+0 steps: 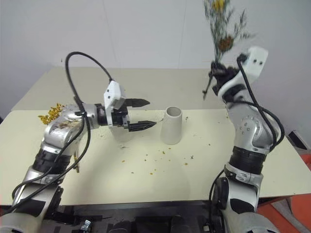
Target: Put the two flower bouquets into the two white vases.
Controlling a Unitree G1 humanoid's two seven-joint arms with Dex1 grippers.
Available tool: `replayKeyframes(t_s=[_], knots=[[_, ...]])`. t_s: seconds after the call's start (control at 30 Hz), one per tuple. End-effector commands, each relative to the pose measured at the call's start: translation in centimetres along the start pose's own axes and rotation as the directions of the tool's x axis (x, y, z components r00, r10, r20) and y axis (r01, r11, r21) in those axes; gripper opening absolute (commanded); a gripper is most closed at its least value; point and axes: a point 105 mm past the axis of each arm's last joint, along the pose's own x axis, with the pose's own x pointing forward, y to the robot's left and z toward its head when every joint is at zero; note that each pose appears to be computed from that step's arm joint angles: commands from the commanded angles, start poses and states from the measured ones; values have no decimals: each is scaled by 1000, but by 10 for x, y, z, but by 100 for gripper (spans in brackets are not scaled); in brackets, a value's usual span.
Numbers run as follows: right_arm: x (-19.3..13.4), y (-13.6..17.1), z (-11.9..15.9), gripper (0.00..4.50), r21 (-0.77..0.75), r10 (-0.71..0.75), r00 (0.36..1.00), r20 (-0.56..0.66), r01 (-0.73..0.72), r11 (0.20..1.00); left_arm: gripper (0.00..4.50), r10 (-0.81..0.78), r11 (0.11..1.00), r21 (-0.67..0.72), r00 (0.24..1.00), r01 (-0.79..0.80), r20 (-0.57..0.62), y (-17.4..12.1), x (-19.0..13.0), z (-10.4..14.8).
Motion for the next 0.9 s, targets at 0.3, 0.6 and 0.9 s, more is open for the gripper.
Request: replayKeyframes(t_s=[0.3,0.6,0.9], knots=[[-1,61,-27,3,-2,221,975,34,-221,975,450,15,1000,-8,1000,-15,1,3,8,8],[-11,60,-54,3,-20,227,974,-19,-227,974,450,28,999,-15,1000,-28,-4,2,5,8],[-30,59,-69,58,-40,228,972,-58,-231,972,450,36,999,-13,999,-36,-2,1,2,9]])
